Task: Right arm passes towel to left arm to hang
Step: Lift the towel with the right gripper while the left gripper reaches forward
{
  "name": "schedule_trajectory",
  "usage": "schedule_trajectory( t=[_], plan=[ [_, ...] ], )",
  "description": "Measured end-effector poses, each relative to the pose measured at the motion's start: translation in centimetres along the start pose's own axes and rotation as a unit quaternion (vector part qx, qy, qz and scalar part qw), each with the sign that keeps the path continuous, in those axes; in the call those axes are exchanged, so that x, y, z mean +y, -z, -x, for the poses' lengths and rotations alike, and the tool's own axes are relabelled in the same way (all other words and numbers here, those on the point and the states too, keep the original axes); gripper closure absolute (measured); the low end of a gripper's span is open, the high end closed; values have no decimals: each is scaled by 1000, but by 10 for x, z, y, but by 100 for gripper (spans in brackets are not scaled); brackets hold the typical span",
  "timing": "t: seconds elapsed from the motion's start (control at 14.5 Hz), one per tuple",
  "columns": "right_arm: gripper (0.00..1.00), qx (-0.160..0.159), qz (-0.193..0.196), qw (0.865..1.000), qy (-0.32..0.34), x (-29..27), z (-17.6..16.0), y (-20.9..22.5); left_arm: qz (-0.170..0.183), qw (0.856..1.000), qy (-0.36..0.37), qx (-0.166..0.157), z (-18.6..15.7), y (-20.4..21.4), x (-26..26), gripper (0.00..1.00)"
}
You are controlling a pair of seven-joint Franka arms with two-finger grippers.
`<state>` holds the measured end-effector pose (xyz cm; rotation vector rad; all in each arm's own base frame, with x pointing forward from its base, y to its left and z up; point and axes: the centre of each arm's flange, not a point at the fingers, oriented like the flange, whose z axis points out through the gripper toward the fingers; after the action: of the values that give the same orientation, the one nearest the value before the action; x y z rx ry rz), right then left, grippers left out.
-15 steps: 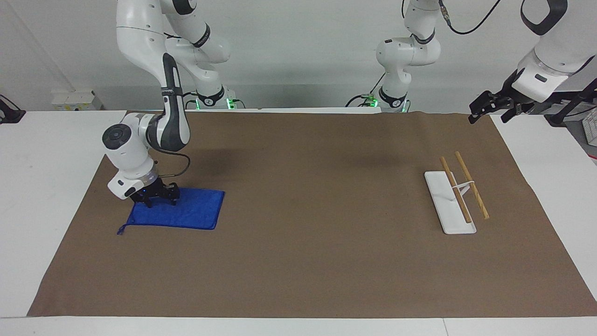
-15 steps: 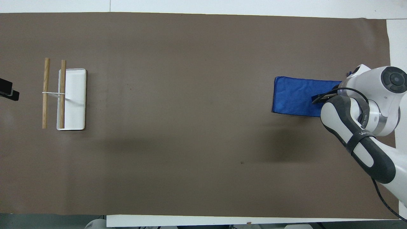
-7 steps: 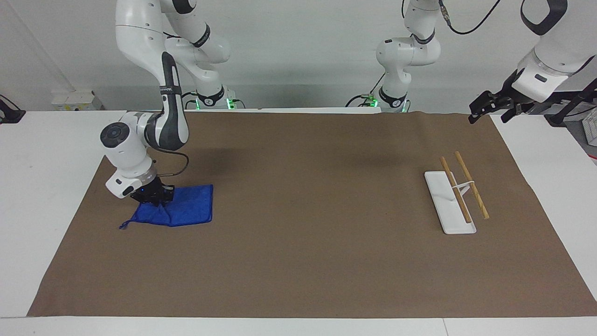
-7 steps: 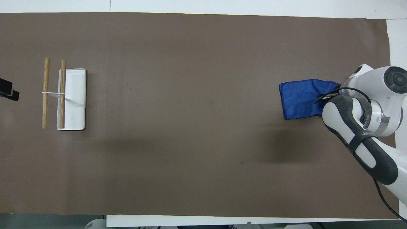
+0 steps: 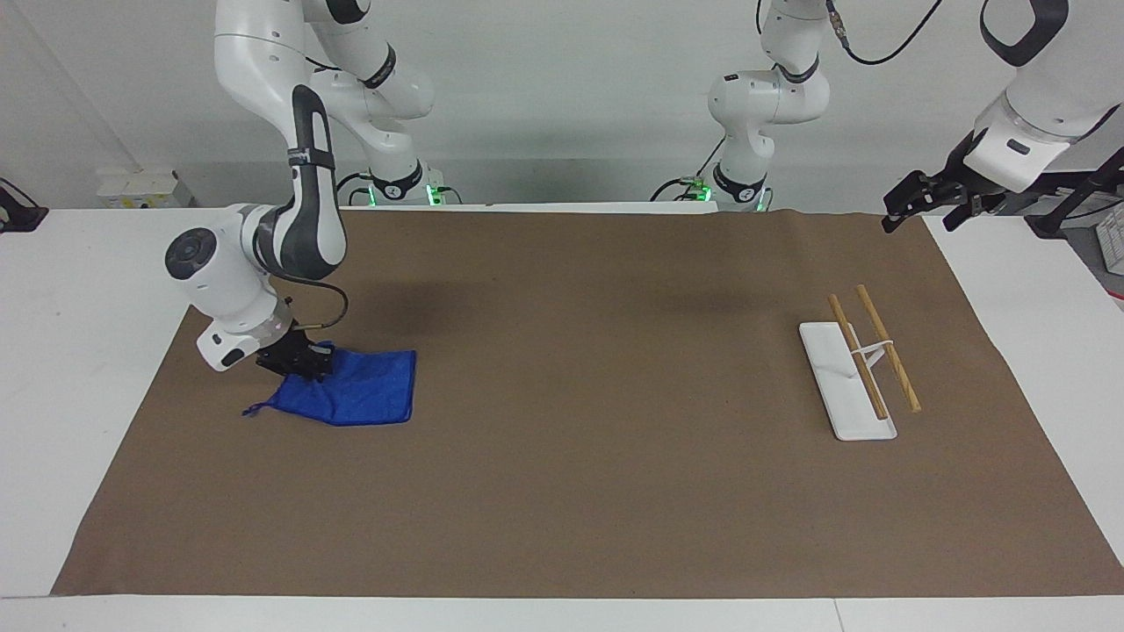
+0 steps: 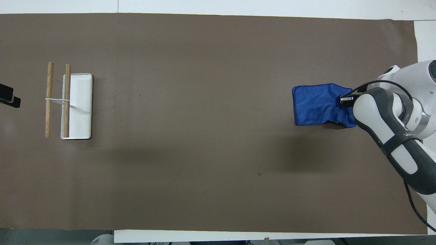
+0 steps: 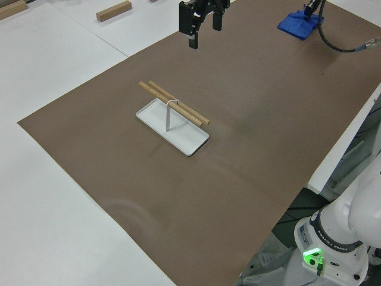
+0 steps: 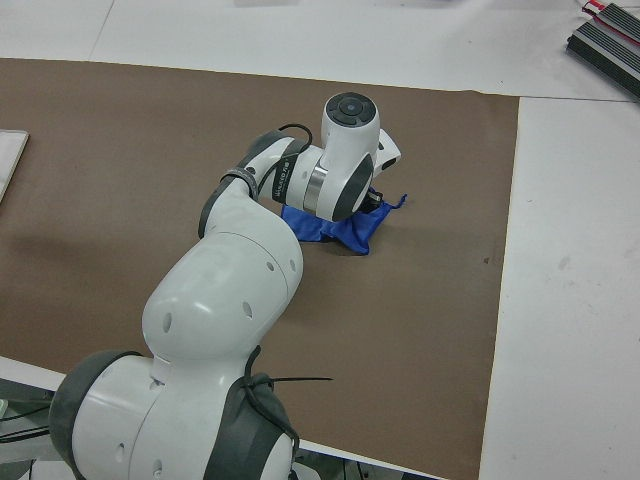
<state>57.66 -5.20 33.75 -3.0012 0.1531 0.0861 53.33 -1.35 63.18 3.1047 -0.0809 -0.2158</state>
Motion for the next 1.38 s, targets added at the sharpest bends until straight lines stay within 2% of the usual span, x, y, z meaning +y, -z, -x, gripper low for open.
schedule_trajectory(
  t=[0.34, 0.62, 0.69, 0.83, 0.96, 1.1, 1.24, 1.38],
  plan=[
    [87, -24, -10, 998, -60, -92, 17, 37, 0, 1000, 0, 0, 0, 0, 0, 0],
    [87, -26, -16, 988, -151, -186, 26, 73, 0, 1000, 14, 0, 0, 0, 0, 0],
    [87, -22, -20, 984, -175, -215, 32, 81, 0, 999, 45, -1, 0, -1, -1, 0],
    [87, -15, -33, 975, -221, -274, 48, 92, 4, 988, 153, 0, -2, -8, -1, 0],
    [87, -6, -56, 966, -254, -325, 62, 97, 43, 967, 252, 6, -6, -21, 6, 0],
    [87, -12, -89, 958, -274, -367, 74, 98, 86, 938, 336, 1, -4, -40, 13, 0],
    [87, -48, -153, 943, -293, -398, 82, 103, 129, 902, 413, -8, 3, -57, 19, 0],
    [87, -79, -223, 919, -316, -418, 82, 113, 170, 856, 487, -21, 8, -71, 23, 0]
  ],
)
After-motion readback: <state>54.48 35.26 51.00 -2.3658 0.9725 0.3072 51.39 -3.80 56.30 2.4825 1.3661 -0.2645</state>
